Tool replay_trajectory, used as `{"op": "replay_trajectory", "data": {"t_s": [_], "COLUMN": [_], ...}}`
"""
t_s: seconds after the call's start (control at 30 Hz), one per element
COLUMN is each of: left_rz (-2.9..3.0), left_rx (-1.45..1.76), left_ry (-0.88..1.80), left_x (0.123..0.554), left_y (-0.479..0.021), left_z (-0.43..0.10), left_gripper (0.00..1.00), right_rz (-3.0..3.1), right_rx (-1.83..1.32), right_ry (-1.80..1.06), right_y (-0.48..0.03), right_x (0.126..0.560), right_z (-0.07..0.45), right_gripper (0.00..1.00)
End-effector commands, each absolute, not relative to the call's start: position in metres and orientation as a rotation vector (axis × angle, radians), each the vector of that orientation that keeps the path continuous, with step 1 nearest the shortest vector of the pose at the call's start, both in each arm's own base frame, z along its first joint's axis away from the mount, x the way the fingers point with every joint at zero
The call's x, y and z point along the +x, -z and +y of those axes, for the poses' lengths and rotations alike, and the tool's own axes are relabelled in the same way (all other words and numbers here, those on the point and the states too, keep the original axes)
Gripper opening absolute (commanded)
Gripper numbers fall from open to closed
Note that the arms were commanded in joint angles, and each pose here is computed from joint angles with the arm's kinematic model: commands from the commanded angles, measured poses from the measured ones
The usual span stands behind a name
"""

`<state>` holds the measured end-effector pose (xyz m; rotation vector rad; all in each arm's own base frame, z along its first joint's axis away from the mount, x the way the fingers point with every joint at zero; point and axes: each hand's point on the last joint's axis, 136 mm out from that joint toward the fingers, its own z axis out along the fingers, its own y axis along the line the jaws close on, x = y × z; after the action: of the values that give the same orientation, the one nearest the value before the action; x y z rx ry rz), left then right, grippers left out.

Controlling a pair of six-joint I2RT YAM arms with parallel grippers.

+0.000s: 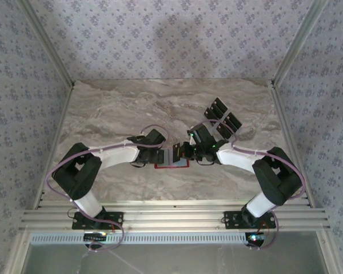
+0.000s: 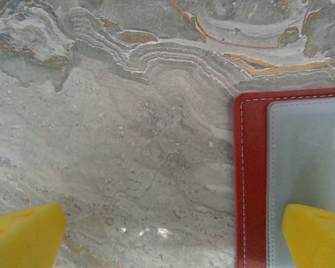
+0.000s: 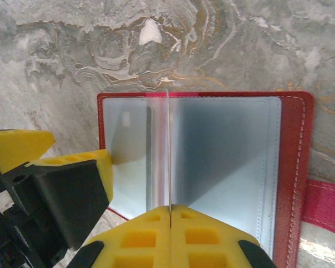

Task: Put the credit cards into the card holder

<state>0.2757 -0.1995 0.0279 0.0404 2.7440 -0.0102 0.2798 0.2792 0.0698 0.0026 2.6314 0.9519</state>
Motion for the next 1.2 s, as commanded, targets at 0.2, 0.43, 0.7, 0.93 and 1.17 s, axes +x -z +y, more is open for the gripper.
{"op": "replay_trajectory", "data": {"t_s": [0.2,0.43,0.7,0.93,1.17], "left_rz": [2.786,2.789,2.792,2.794,2.794], "left_rx": [0.048,0.045,0.044,0.044,0.042], "left_ry": [-0.105,-0.109,-0.112,-0.114,-0.115], "left_x": [0.259,0.258,0.258,0.258,0.259], "left_y": [-0.021,-0.020,-0.019,-0.018,-0.018], "left_z": [-0.179,-0.178,-0.178,-0.178,-0.178], "left_gripper": [1.00,1.00,1.00,1.00,1.00], "right_rz": [2.575,2.588,2.601,2.594,2.587], "right_rx": [-0.002,0.016,0.042,0.070,0.057], "right_ry": [-1.057,-1.059,-1.049,-1.055,-1.083], "right_y": [-0.074,-0.064,-0.055,-0.052,-0.052], "right_x": [0.284,0.282,0.280,0.280,0.279], "right_z": [0.289,0.288,0.281,0.272,0.274], "right_gripper": [0.00,0.00,0.00,0.00,0.00]}}
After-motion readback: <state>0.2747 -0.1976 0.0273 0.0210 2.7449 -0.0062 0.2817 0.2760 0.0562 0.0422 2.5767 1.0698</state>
